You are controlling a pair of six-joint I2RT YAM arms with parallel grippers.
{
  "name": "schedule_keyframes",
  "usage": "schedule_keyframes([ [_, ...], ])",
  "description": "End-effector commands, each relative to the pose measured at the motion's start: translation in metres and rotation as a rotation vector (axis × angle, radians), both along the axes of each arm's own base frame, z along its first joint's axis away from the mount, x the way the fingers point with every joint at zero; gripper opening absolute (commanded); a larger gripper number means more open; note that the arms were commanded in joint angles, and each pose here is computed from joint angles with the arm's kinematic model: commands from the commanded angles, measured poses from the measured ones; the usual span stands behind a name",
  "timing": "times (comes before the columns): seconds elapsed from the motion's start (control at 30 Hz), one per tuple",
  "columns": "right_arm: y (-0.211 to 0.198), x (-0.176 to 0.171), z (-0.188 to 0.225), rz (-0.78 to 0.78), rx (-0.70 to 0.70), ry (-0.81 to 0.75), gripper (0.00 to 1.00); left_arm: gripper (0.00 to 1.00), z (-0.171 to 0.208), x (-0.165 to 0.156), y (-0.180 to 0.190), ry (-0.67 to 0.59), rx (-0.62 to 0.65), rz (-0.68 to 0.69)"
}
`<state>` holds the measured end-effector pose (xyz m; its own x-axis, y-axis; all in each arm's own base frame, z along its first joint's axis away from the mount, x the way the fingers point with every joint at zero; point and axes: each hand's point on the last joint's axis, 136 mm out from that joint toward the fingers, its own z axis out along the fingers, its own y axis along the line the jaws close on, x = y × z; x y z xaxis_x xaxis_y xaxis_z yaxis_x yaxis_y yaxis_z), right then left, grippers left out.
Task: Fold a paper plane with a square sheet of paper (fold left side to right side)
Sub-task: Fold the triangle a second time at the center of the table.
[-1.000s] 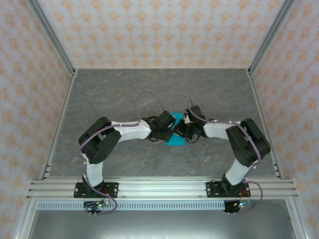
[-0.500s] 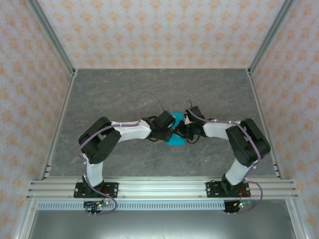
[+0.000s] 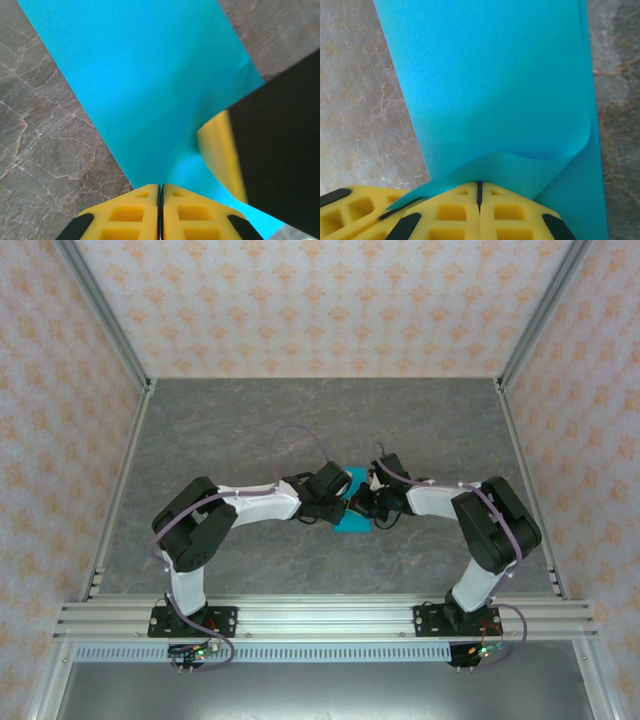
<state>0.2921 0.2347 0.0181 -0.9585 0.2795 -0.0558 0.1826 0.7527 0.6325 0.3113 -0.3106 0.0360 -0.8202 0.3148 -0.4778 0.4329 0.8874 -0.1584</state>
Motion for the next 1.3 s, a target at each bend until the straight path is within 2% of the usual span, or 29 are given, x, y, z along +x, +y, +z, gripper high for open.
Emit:
schedule_keyframes([
  [0.0,-0.023,-0.019,-0.036,-0.014,-0.140,0.096,0.00,0.16,0.025,-0.002,0.011,-0.028,0.000,0.017],
  [0.2,-0.023,-0.020,-0.037,-0.012,-0.141,0.100,0.00,0.21,0.046,-0.005,0.020,-0.060,0.007,0.027],
  [0.4,-0.020,-0.017,-0.033,-0.010,-0.128,0.088,0.00,0.18,0.056,-0.031,-0.010,0.052,-0.203,-0.045],
  [0.53,-0.020,-0.017,-0.031,-0.007,-0.123,0.086,0.00,0.16,0.053,-0.037,-0.021,0.105,-0.282,-0.046],
  [0.73,-0.019,-0.017,-0.031,-0.004,-0.121,0.085,0.00,0.15,0.036,-0.042,-0.031,0.193,-0.293,-0.050],
  [1.27,-0.019,-0.018,-0.031,0.002,-0.122,0.088,0.00,0.15,-0.005,-0.037,-0.021,0.239,-0.205,0.024],
])
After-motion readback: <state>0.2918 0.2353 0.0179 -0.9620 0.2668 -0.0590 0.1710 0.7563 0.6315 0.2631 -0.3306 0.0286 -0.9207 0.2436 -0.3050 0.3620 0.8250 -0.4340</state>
